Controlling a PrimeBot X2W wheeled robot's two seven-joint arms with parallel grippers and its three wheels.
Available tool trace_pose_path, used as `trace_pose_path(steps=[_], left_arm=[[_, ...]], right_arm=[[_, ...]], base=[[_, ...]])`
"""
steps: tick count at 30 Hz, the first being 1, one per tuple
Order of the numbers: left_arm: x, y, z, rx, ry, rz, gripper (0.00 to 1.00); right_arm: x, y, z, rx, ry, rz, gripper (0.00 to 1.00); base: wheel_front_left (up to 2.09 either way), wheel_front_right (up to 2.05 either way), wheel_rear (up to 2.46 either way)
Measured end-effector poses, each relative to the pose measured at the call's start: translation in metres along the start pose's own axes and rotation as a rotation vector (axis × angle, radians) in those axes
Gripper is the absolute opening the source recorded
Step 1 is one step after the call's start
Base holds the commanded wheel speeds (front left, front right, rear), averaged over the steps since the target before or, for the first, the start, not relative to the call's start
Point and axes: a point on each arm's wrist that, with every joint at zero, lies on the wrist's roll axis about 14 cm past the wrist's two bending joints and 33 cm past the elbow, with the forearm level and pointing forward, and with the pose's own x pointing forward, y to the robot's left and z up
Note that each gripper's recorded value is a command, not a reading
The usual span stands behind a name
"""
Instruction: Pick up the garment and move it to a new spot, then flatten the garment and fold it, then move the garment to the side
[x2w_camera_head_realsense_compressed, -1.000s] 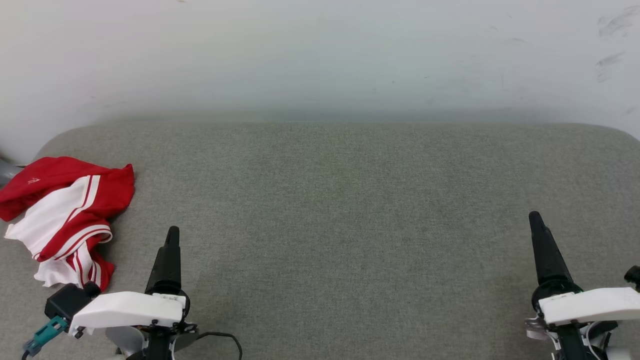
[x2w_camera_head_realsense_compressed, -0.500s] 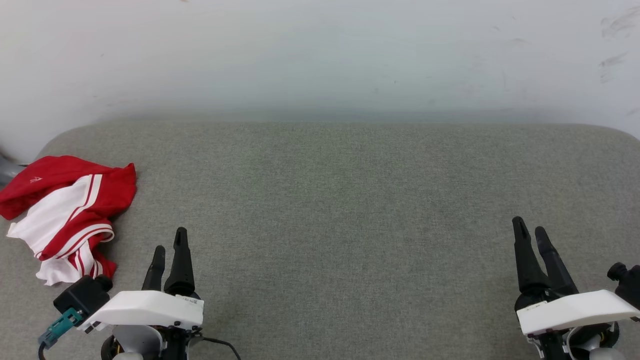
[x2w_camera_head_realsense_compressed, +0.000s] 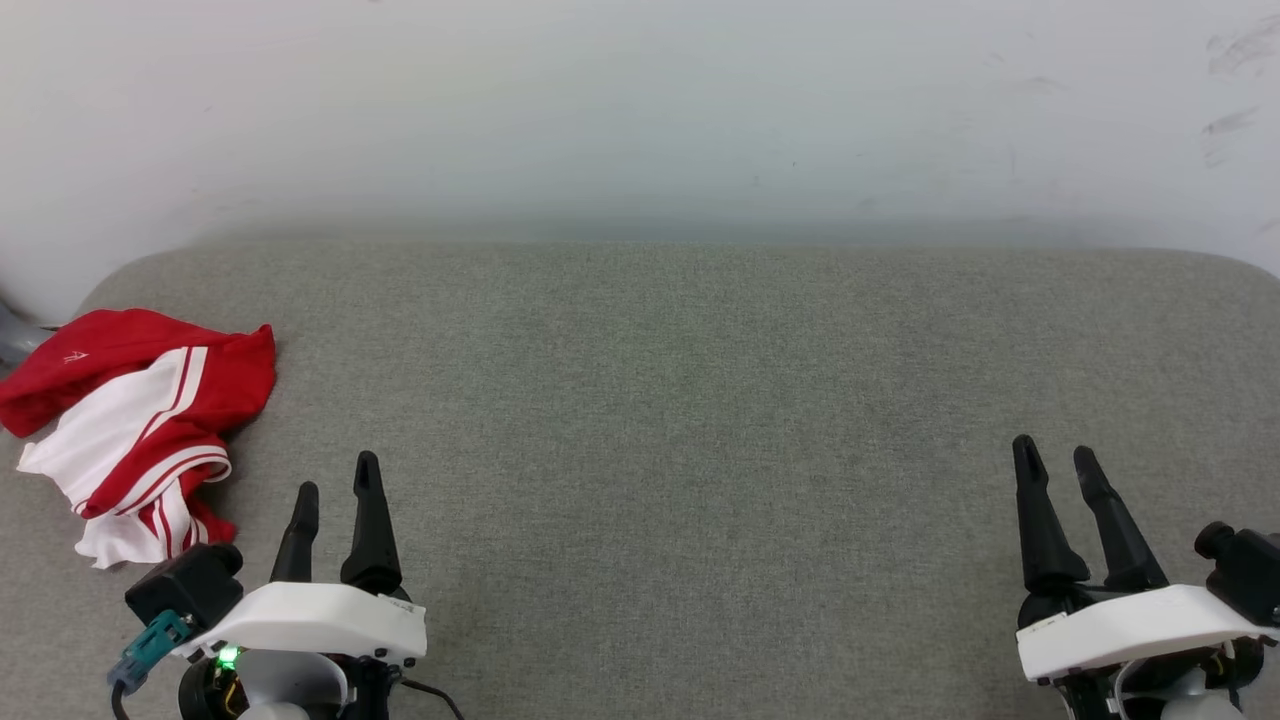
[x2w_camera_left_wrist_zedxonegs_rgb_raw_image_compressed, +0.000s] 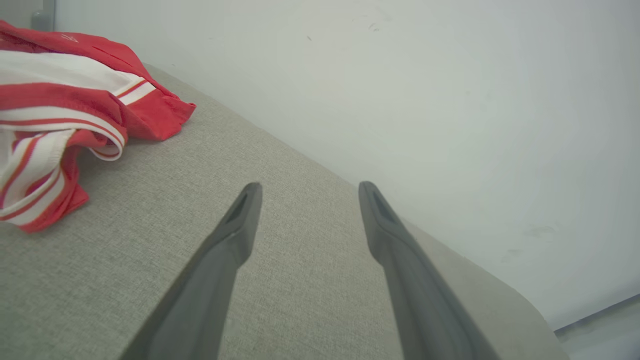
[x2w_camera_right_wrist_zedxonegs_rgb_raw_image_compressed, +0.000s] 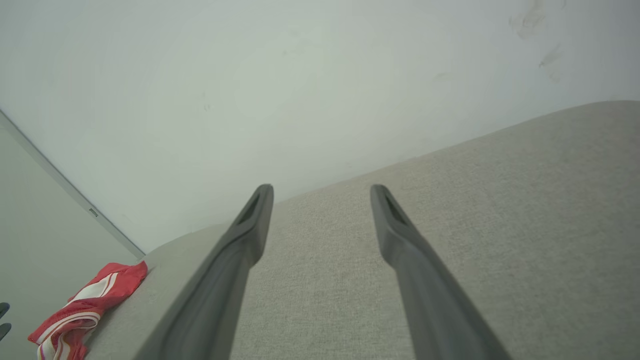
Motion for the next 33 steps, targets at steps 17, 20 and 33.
trace_pose_path(steps=[17, 20, 33], left_arm=[[-0.002, -0.014, 0.004, 0.182, -0.051, -0.054, 1.00], [-0.002, -0.015, 0.005, 0.206, -0.059, -0.059, 1.00], [-0.003, -0.019, 0.004, 0.307, -0.082, -0.085, 1.00]], right_arm=[[-0.001, 0.010, 0.004, -0.193, -0.026, 0.045, 1.00], [0.000, 0.013, 0.005, -0.220, -0.033, 0.055, 1.00], [-0.001, 0.018, 0.007, -0.333, -0.052, 0.083, 1.00]], base=[[0.00, 0.00, 0.00], [0.00, 0.00, 0.00], [0.00, 0.00, 0.00]])
